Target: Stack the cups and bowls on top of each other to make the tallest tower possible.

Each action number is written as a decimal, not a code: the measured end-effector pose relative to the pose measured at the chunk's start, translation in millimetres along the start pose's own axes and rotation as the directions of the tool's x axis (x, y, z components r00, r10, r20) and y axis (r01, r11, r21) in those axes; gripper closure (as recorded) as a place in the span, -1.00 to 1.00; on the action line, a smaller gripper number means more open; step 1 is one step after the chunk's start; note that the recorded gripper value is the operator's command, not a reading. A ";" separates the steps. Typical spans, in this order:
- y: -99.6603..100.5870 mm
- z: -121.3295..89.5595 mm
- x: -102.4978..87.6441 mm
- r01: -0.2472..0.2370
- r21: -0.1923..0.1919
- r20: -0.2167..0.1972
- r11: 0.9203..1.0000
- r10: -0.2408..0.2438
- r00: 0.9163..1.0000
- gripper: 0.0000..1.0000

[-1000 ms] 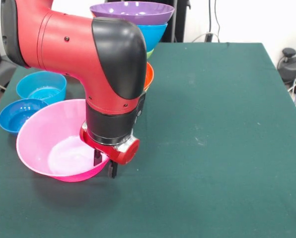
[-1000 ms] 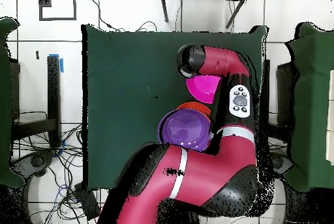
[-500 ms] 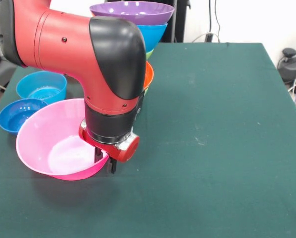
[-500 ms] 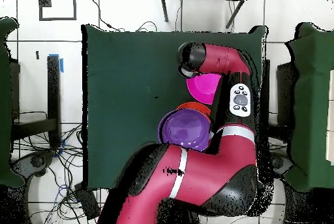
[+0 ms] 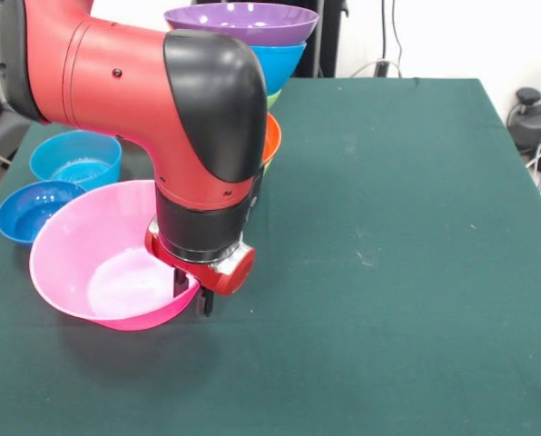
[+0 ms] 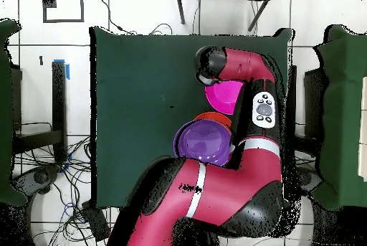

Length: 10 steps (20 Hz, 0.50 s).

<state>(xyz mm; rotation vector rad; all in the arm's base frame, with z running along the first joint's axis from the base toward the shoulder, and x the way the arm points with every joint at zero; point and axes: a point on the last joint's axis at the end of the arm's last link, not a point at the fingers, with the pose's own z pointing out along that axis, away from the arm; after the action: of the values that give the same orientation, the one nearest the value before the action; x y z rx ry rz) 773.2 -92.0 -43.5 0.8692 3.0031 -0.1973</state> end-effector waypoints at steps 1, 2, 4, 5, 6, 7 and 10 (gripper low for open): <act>0.0 -0.5 -0.4 0.000 0.002 -0.005 1.000 0.000 1.000 1.00; 0.0 -1.3 -1.3 -0.001 0.006 -0.013 1.000 0.001 1.000 1.00; -0.1 -3.0 -3.5 -0.003 0.015 -0.031 1.000 0.004 1.000 1.00; -0.1 -3.3 -4.1 -0.004 0.017 -0.035 1.000 0.004 0.999 1.00; 0.0 -3.7 -5.2 -0.004 0.021 -0.043 1.000 0.005 0.999 1.00; 0.2 -4.0 -6.7 -0.003 0.027 -0.054 1.000 0.005 0.999 1.00; 1.4 -3.1 -11.6 0.000 0.042 -0.083 0.999 0.004 0.997 1.00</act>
<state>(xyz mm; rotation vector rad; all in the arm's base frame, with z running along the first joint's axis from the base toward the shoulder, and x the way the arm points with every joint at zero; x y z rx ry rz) 783.8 -96.6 -40.0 0.9062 3.0854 -0.2303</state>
